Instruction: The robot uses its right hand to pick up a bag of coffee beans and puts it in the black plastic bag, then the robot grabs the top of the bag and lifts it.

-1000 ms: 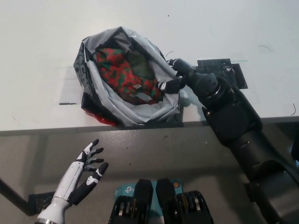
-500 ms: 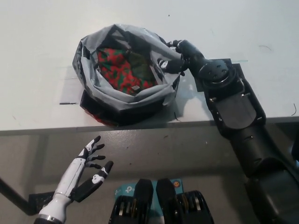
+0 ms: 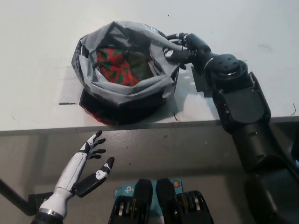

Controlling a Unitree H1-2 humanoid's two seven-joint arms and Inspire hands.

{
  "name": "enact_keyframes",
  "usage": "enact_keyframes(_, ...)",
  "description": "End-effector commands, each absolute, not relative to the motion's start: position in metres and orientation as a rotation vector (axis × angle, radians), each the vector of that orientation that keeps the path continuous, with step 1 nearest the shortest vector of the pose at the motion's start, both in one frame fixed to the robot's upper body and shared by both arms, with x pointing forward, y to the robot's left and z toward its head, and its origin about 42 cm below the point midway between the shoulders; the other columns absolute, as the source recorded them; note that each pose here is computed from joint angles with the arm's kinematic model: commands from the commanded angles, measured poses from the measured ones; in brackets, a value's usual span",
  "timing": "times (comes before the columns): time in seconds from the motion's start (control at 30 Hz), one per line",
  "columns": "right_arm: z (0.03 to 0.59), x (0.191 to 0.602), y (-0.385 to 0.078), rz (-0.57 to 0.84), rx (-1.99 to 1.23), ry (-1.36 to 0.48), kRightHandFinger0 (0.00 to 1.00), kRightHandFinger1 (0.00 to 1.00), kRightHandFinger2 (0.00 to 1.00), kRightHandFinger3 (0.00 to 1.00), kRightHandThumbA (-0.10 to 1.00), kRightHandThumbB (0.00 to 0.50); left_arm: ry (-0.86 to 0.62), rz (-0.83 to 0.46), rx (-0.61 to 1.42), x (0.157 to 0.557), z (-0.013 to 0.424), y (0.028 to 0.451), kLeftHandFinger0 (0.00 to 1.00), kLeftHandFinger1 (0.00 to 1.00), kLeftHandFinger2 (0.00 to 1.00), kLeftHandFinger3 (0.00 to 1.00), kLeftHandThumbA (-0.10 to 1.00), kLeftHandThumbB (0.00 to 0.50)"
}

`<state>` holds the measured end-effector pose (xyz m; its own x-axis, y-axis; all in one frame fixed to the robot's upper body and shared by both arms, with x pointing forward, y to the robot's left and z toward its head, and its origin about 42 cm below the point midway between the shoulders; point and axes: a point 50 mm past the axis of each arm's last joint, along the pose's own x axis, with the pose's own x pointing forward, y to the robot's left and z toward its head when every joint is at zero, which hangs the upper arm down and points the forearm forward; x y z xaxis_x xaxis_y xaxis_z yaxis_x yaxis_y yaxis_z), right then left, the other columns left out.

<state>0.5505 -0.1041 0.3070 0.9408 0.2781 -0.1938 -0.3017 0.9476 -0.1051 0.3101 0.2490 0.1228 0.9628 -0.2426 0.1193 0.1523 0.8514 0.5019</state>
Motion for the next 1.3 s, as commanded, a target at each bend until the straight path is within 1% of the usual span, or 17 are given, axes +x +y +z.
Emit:
enact_keyframes(0.0, 0.379, 0.553, -0.072, 0.409, 0.005, 0.046, 0.00, 0.29, 0.67, 0.54, 0.48, 0.112, -0.197, -0.209, 0.541, 0.314, 0.130, 0.252, 0.77, 0.77, 0.89, 1.00, 0.61, 0.115)
enact_keyframes(0.03, 0.387, 0.551, -0.067, 0.421, 0.023, 0.026, 0.00, 0.28, 0.69, 0.55, 0.49, 0.098, -0.192, -0.209, 0.542, 0.314, 0.131, 0.252, 0.78, 0.78, 0.89, 1.00, 0.61, 0.108)
enact_keyframes(0.1, 0.396, 0.550, -0.061, 0.431, 0.048, 0.010, 0.00, 0.28, 0.70, 0.56, 0.49, 0.111, -0.193, -0.212, 0.547, 0.314, 0.131, 0.252, 0.78, 0.78, 0.90, 1.00, 0.61, 0.101)
enact_keyframes(0.13, 0.408, 0.548, -0.053, 0.443, 0.058, -0.012, 0.00, 0.28, 0.72, 0.54, 0.53, 0.080, -0.193, -0.215, 0.543, 0.314, 0.130, 0.252, 0.78, 0.77, 0.89, 1.00, 0.61, 0.094)
enact_keyframes(0.2, 0.419, 0.546, -0.047, 0.459, 0.058, -0.032, 0.00, 0.29, 0.71, 0.54, 0.55, 0.071, -0.194, -0.214, 0.542, 0.314, 0.130, 0.252, 0.78, 0.76, 0.88, 1.00, 0.60, 0.094)
enact_keyframes(0.23, 0.431, 0.544, -0.040, 0.470, 0.061, -0.055, 0.00, 0.29, 0.71, 0.56, 0.55, 0.097, -0.199, -0.213, 0.544, 0.314, 0.130, 0.252, 0.77, 0.76, 0.86, 1.00, 0.60, 0.094)
enact_keyframes(0.3, 0.442, 0.543, -0.032, 0.472, 0.068, -0.068, 0.00, 0.29, 0.73, 0.60, 0.54, 0.100, -0.198, -0.214, 0.547, 0.313, 0.130, 0.252, 0.78, 0.76, 0.87, 1.00, 0.60, 0.097)
enact_keyframes(0.37, 0.451, 0.542, -0.026, 0.474, 0.063, -0.075, 0.00, 0.31, 0.75, 0.58, 0.52, 0.071, -0.196, -0.216, 0.544, 0.313, 0.129, 0.252, 0.80, 0.78, 0.89, 1.00, 0.60, 0.092)
enact_keyframes(0.4, 0.457, 0.542, -0.023, 0.476, 0.060, -0.080, 0.00, 0.32, 0.76, 0.58, 0.51, 0.074, -0.198, -0.217, 0.541, 0.314, 0.129, 0.252, 0.80, 0.78, 0.89, 1.00, 0.60, 0.092)
enact_keyframes(0.5, 0.468, 0.541, -0.014, 0.483, 0.084, -0.082, 0.00, 0.30, 0.69, 0.50, 0.47, 0.090, -0.204, -0.217, 0.534, 0.315, 0.130, 0.252, 0.78, 0.77, 0.87, 1.00, 0.57, 0.092)
enact_keyframes(0.57, 0.474, 0.540, -0.008, 0.493, 0.093, -0.082, 0.00, 0.26, 0.65, 0.46, 0.46, 0.087, -0.207, -0.219, 0.531, 0.316, 0.130, 0.251, 0.78, 0.76, 0.87, 1.00, 0.54, 0.077)
enact_keyframes(0.67, 0.485, 0.538, 0.002, 0.509, 0.079, -0.086, 0.00, 0.20, 0.58, 0.39, 0.46, 0.085, -0.214, -0.218, 0.527, 0.316, 0.128, 0.251, 0.78, 0.75, 0.86, 1.00, 0.54, 0.085)
enact_keyframes(0.8, 0.507, 0.532, 0.019, 0.527, 0.030, -0.112, 0.00, 0.20, 0.58, 0.39, 0.48, 0.057, -0.207, -0.216, 0.542, 0.315, 0.127, 0.250, 0.80, 0.76, 0.86, 1.00, 0.58, 0.100)
enact_keyframes(0.97, 0.535, 0.527, 0.032, 0.558, 0.055, -0.125, 0.00, 0.13, 0.56, 0.48, 0.48, 0.044, -0.206, -0.221, 0.530, 0.313, 0.127, 0.249, 0.78, 0.75, 0.86, 1.00, 0.56, 0.093)
enact_keyframes(1.13, 0.580, 0.515, 0.041, 0.565, 0.096, -0.179, 0.00, 0.17, 0.63, 0.68, 0.38, 0.050, -0.208, -0.231, 0.533, 0.311, 0.125, 0.246, 0.77, 0.74, 0.86, 1.00, 0.55, 0.095)
enact_keyframes(1.2, 0.595, 0.511, 0.042, 0.567, 0.101, -0.198, 0.00, 0.17, 0.64, 0.70, 0.37, 0.051, -0.209, -0.233, 0.532, 0.311, 0.124, 0.246, 0.76, 0.74, 0.84, 1.00, 0.55, 0.096)
enact_keyframes(1.27, 0.618, 0.504, 0.042, 0.571, 0.084, -0.238, 0.00, 0.19, 0.65, 0.66, 0.38, 0.057, -0.209, -0.238, 0.529, 0.311, 0.124, 0.244, 0.75, 0.73, 0.84, 1.00, 0.54, 0.098)
